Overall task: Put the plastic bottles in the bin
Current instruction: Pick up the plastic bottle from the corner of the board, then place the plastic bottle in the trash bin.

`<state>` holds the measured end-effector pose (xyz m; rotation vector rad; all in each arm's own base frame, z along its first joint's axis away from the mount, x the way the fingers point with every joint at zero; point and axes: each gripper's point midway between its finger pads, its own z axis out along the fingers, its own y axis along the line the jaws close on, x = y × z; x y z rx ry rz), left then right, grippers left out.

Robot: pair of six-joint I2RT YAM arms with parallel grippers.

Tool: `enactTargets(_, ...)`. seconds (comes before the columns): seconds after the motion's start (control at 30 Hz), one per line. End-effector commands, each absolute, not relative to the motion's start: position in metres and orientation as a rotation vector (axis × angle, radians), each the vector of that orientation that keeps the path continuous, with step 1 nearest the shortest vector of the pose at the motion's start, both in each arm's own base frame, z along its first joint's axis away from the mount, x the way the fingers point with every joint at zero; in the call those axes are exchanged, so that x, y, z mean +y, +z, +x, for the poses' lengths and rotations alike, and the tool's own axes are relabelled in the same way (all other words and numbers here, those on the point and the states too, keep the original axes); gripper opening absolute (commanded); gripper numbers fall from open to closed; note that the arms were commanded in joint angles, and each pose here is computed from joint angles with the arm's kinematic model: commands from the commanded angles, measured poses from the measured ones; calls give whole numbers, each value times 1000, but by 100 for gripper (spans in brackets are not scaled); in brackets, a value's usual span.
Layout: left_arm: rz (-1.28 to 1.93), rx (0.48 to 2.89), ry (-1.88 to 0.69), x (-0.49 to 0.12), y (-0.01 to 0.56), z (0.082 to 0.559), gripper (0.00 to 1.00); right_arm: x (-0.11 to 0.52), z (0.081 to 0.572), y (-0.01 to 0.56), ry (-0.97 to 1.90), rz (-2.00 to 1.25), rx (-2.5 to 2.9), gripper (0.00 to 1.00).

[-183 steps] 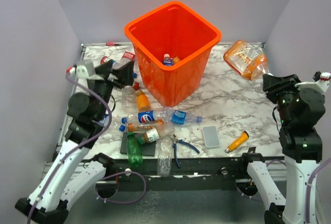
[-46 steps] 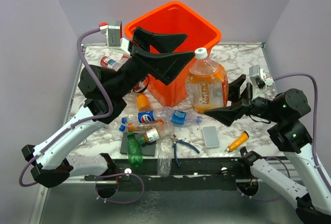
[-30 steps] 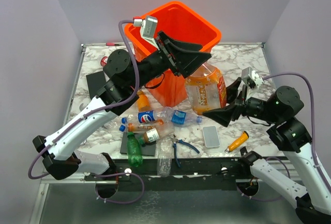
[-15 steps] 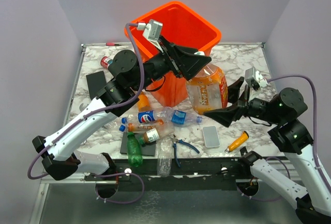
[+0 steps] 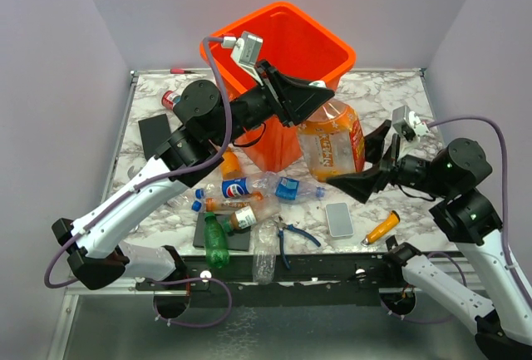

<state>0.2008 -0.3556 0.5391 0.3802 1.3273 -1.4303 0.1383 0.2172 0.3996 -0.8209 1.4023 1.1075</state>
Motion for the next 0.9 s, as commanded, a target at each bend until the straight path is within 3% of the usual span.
enactTargets(0.0, 377, 1280, -1375, -346, 552, 201, 0, 214, 124, 419, 1137, -822, 1382, 97)
enactTargets(0.33, 94, 999, -1018, -268, 641, 239, 0, 173, 93, 436, 1061, -639, 1362, 100)
enactTargets(0.57, -176, 741, -738, -209, 670, 267, 0, 136, 105, 419, 936, -375, 1345, 100)
enactTargets(0.87, 121, 733, -449, -291, 648, 319, 0, 118, 132, 367, 868, -154, 1462, 100)
